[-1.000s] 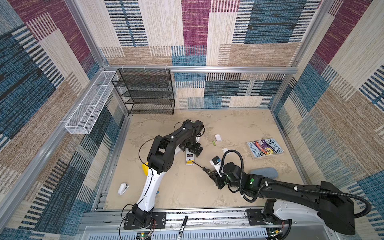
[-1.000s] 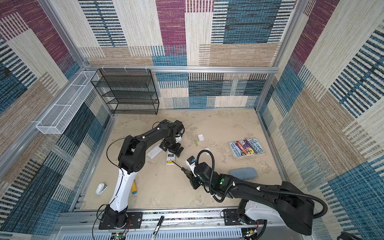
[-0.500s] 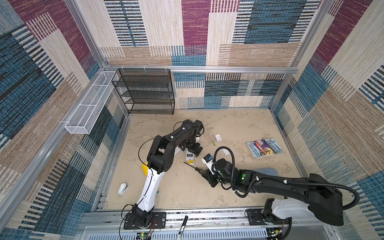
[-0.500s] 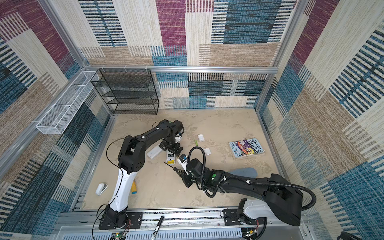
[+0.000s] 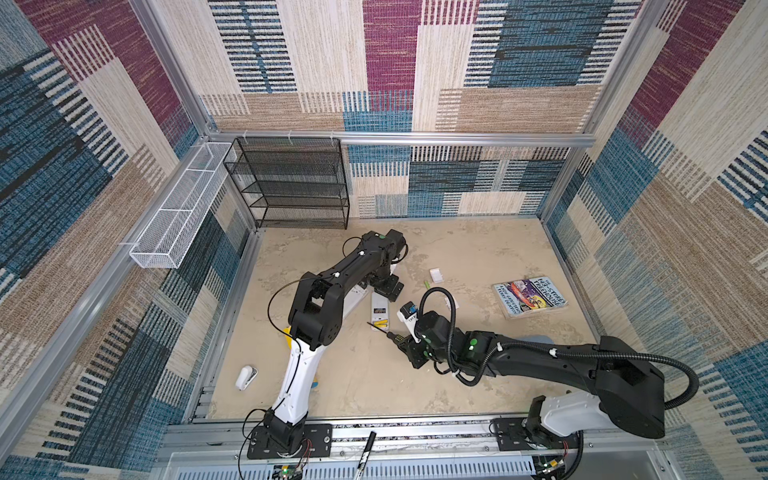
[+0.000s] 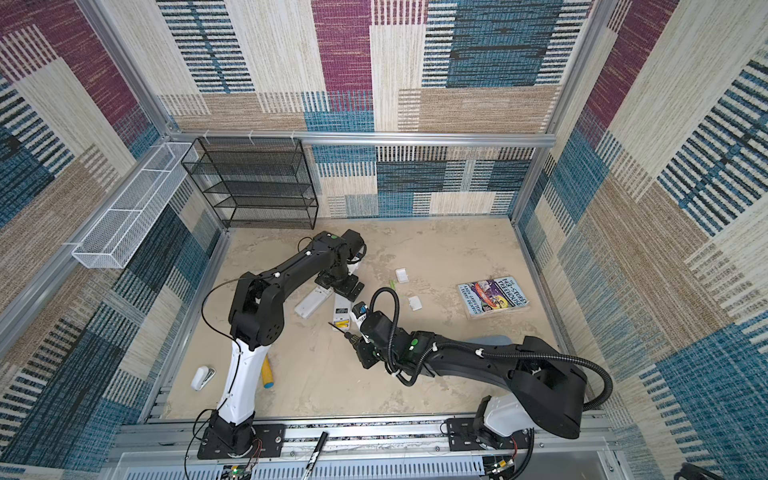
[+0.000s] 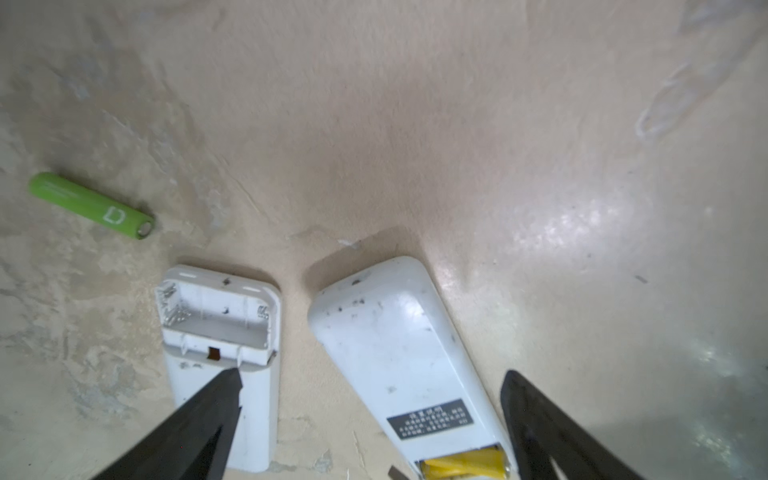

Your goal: Unload the batteries from the remote control

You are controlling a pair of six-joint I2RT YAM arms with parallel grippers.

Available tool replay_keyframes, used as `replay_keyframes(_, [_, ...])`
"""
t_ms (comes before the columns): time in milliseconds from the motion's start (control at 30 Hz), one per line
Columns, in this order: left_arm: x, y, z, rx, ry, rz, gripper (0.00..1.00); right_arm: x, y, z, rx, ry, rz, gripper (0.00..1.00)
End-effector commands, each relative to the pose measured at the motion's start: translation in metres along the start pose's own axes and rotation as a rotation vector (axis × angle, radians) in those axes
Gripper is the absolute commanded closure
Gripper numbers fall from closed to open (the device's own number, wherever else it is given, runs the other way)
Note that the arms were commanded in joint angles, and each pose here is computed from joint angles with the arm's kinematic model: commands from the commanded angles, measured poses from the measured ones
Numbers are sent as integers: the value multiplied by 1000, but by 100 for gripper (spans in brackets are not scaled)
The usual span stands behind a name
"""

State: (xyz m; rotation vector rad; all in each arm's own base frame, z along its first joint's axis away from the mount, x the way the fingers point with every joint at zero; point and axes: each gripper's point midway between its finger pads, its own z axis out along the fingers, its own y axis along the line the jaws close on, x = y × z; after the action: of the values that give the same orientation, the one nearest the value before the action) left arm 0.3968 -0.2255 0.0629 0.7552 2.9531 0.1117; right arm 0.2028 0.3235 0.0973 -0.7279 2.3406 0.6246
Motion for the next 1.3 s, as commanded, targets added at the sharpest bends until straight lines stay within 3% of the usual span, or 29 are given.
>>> replay_keyframes(0, [-4,-2,-10,16,-25,17,1,-1,-5,0,40,7,33,100])
replay_keyframes(367, [3,2,-14,0,-20,23,1,8,-32,-16,194,47,55,100])
replay_keyframes(733, [32,0,9,9,35,42,0,12,-40,-29,200,10,20,100])
replay_keyframes(900, [38,-4,3,55,-19,69,1,16,-39,-35,173,-9,18,100])
replay_keyframes(1067, [46,-24,-15,200,-116,209,1,18,-35,-43,131,-35,12,100])
replay_keyframes(1267, [72,-33,-4,250,-78,361,1,7,-35,-50,123,-87,32,100])
